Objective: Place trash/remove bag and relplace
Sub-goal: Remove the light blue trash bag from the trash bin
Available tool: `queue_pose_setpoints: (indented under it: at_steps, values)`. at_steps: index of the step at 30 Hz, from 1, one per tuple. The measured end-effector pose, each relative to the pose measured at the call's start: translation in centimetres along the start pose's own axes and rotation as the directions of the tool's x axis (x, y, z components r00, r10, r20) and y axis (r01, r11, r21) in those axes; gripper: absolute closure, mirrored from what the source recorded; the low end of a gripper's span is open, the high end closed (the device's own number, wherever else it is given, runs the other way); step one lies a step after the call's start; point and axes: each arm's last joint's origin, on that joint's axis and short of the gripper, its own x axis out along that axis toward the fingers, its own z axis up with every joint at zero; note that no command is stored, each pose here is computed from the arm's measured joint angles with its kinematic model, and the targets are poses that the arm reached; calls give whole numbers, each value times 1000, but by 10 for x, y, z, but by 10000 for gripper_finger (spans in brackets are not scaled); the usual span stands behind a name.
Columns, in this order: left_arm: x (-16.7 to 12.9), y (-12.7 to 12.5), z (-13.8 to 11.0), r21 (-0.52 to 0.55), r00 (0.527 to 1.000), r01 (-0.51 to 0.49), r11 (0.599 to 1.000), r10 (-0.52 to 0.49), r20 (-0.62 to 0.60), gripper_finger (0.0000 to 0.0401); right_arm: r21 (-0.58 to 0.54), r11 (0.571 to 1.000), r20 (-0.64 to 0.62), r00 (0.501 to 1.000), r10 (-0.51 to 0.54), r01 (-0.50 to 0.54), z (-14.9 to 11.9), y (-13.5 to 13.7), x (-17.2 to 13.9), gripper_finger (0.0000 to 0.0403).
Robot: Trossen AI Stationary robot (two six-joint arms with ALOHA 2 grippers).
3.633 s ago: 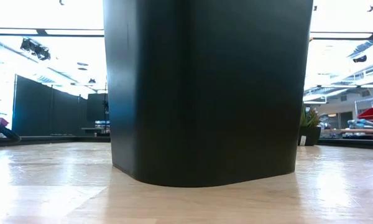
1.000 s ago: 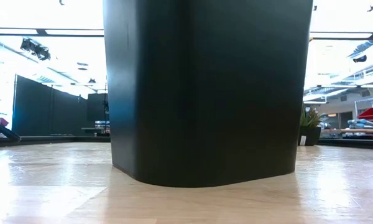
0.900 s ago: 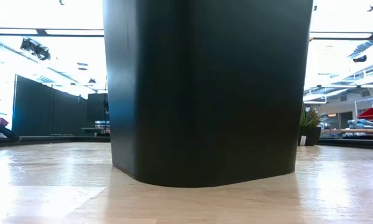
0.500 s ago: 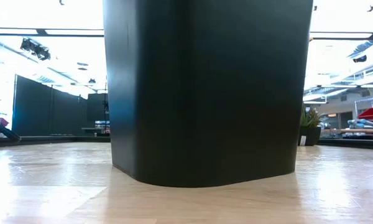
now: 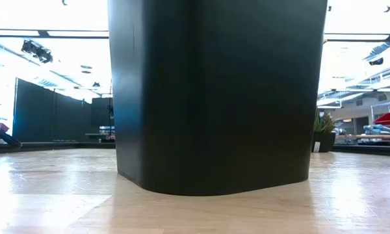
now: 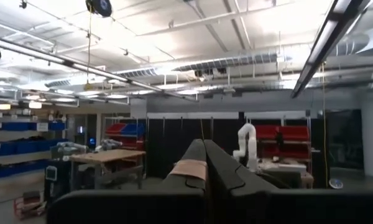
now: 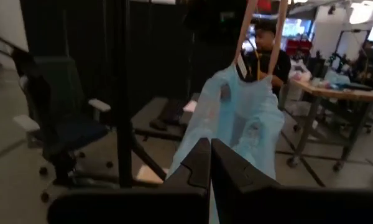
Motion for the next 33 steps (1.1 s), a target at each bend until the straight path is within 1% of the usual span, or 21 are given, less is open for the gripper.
queue_pose_setpoints:
  at_steps: [2, 4, 7, 9, 11, 14, 18, 20, 22, 24, 27, 31, 33]
  values:
    - [0, -1, -3, -7, 1000, 5, 1000, -5, -23, 401, -26, 999, -75, 997, -20, 18, -7, 3, -2, 395]
    - [0, -2, -6, -2, 999, 7, 1000, -7, -51, 401, -32, 999, -141, 990, -14, 9, -14, 8, -3, 393]
    - [0, -4, -11, -9, 996, -11, 1000, 10, -93, 401, -44, 999, -175, 985, -2, -6, -22, 14, -1, 384]
    - [0, -3, -12, -12, 995, -23, 1000, 21, -102, 401, -51, 999, -192, 981, 9, -19, -27, 18, -1, 368]
    - [0, -3, -12, -12, 994, -27, 1000, 25, -103, 401, -58, 998, -206, 978, 5, -17, -31, 19, 2, 345]
    - [0, -3, -12, -10, 994, -27, 1000, 26, -104, 401, -72, 997, -244, 969, -23, 5, -39, 20, 2, 298]
    - [0, -3, -12, -10, 994, -30, 999, 29, -105, 401, -71, 997, -255, 966, -35, 18, -43, 20, 3, 236]
    - [0, -2, -12, -9, 994, -34, 999, 33, -107, 401, -64, 997, -257, 965, -52, 36, -43, 20, 3, 214]
    - [0, -2, -12, -11, 994, -35, 999, 33, -107, 401, -73, 996, -268, 961, -72, 55, -45, 18, 3, 202]
    - [0, -2, -12, -14, 994, -36, 999, 34, -106, 401, -83, 994, -284, 955, -90, 70, -47, 14, 4, 200]
    - [0, -2, -11, -22, 994, -39, 999, 37, -100, 401, -85, 994, -324, 941, -94, 70, -52, 8, 5, 212]
    - [0, -2, -10, -30, 995, -43, 999, 40, -95, 401, -77, 995, -359, 929, -92, 69, -56, 3, 6, 245]
    - [1, -3, -12, -27, 994, -46, 999, 43, -99, 401, -78, 995, -359, 929, -92, 69, -56, 3, 6, 274]
